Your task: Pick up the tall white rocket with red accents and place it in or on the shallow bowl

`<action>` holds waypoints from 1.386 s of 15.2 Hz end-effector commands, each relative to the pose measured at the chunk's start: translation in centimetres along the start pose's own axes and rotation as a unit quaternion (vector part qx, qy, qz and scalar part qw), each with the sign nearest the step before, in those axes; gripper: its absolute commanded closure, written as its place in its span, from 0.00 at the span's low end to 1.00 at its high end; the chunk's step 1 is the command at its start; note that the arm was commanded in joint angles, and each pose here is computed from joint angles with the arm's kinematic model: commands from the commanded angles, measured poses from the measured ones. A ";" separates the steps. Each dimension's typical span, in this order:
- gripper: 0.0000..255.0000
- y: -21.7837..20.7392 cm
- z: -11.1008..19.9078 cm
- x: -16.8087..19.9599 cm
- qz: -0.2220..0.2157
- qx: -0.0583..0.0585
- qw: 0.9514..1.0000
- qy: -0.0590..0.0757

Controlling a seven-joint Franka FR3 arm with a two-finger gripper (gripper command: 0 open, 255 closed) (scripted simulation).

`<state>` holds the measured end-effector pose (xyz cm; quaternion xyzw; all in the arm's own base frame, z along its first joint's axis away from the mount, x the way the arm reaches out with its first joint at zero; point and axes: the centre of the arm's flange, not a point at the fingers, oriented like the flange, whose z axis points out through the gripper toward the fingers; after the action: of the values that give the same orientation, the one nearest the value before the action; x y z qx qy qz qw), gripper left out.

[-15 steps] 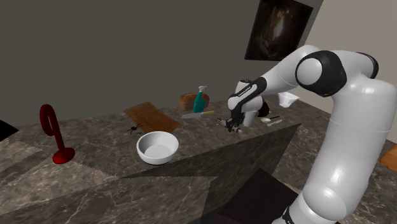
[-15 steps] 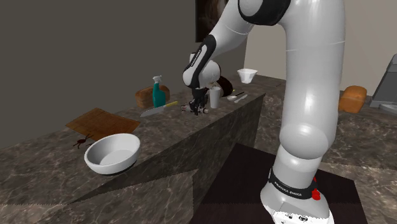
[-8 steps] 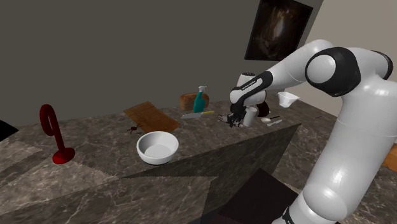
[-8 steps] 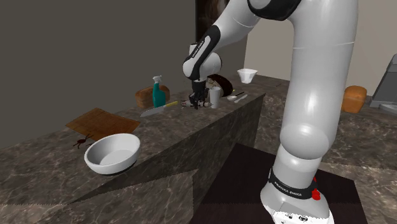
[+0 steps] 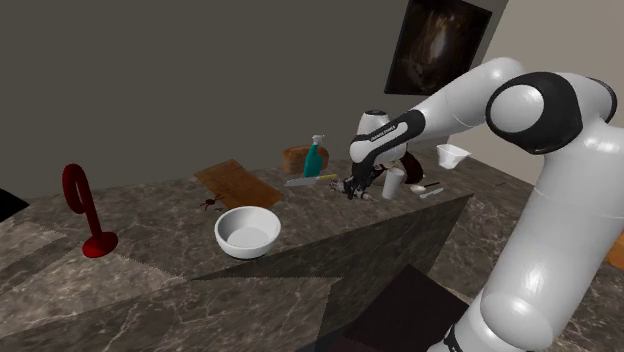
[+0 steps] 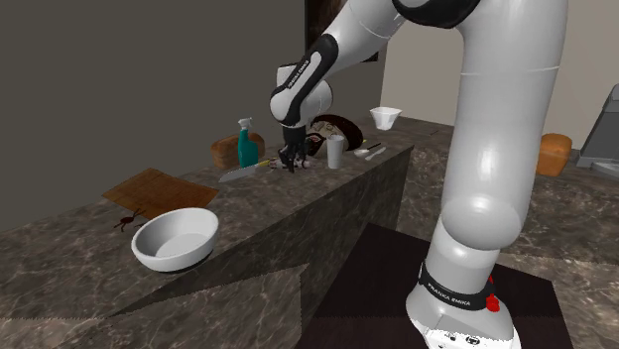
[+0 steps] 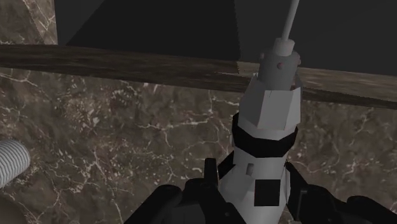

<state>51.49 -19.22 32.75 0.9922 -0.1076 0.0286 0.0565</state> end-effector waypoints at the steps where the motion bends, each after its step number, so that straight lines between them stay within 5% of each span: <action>1: 1.00 -2.6 -0.4 0.4 0.001 0.000 1.000 0.000; 21: 1.00 -28.7 -2.5 4.2 0.001 0.000 1.000 0.000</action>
<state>60.95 6.74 32.61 0.9922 -0.1077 0.0287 0.0565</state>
